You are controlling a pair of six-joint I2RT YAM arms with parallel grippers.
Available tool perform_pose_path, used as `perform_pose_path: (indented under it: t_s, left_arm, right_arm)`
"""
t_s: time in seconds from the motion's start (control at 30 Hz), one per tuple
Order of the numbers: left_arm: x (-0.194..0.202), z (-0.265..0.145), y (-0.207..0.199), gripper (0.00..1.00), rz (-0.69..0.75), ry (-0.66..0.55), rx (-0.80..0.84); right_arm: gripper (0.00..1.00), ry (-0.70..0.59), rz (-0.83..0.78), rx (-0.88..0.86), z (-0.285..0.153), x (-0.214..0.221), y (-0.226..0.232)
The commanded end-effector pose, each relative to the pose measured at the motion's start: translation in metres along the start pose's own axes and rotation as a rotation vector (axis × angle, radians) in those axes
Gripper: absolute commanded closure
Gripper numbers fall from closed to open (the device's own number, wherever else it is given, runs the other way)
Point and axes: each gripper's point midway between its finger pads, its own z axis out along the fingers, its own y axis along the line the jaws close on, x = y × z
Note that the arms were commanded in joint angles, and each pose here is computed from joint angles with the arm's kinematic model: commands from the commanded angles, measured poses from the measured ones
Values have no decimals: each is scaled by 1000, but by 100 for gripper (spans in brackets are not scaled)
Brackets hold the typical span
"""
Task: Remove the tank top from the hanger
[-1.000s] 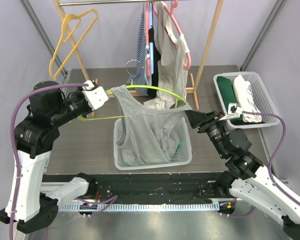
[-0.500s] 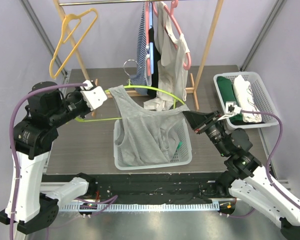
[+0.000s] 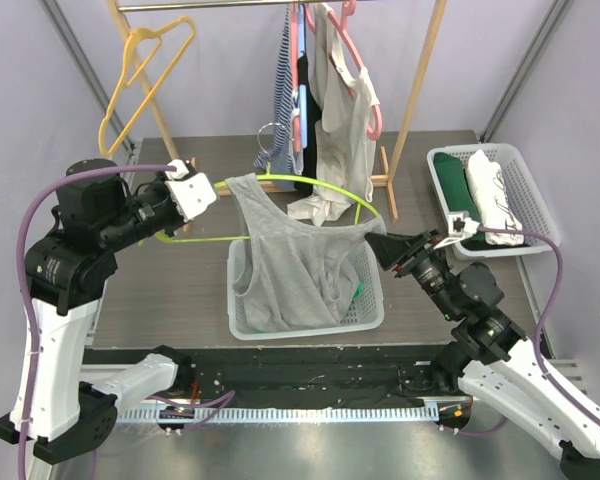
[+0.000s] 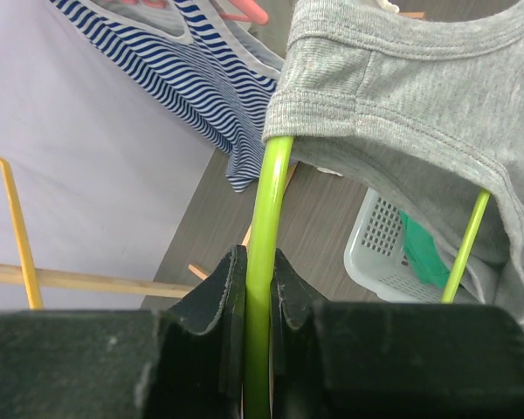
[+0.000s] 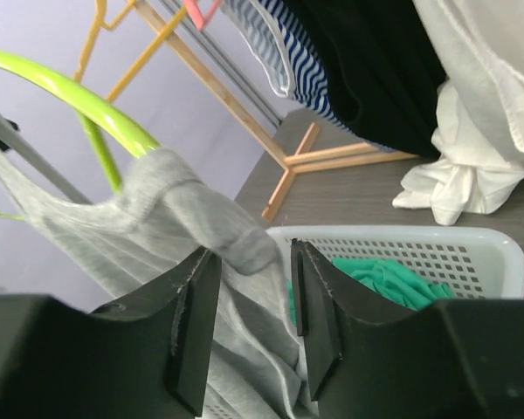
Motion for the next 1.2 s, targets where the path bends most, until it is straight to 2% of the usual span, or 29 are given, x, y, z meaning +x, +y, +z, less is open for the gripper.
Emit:
perform_pose_path:
  t_s: [0.0, 0.1, 0.37, 0.4, 0.47, 0.5, 0.57, 0.7, 0.83, 0.97, 1.03, 1.17]
  left_arm:
    - [-29, -15, 10, 100, 9, -97, -47]
    - [-30, -16, 10, 100, 10, -100, -45]
    - [-28, -16, 6, 100, 3, -94, -35]
    - [-28, -16, 7, 100, 5, -94, -38]
    - [-27, -15, 6, 100, 1, -93, -34]
    - [-27, -15, 6, 100, 3, -93, -33]
    - [-27, -15, 6, 100, 2, -91, -33]
    - [-26, -16, 6, 100, 0, -88, -38]
    - [-26, -17, 7, 100, 4, -88, -39]
    - [-27, -16, 7, 100, 5, -91, -37]
    - [-28, -16, 6, 100, 5, -95, -28]
    - [-29, -16, 6, 100, 12, -95, -29]
  right_arm:
    - [53, 11, 2, -65, 12, -1, 15]
    - [54, 10, 5, -76, 16, 0, 17]
    - [65, -15, -21, -127, 12, -8, 28]
    - [73, -20, -22, -130, 11, -9, 28]
    - [81, -29, -28, -147, 7, -11, 31]
    - [92, -30, -30, -149, 6, -10, 30]
    - [99, -28, -31, -148, 4, -9, 29]
    - [99, -67, -22, -89, -4, -16, 17]
    - [99, -129, -8, 72, -16, -28, -14]
    - [99, -250, 55, 344, -47, -40, -70]
    - [99, -292, 103, 424, -57, -41, -87]
    - [99, -265, 94, 472, -62, -29, -100]
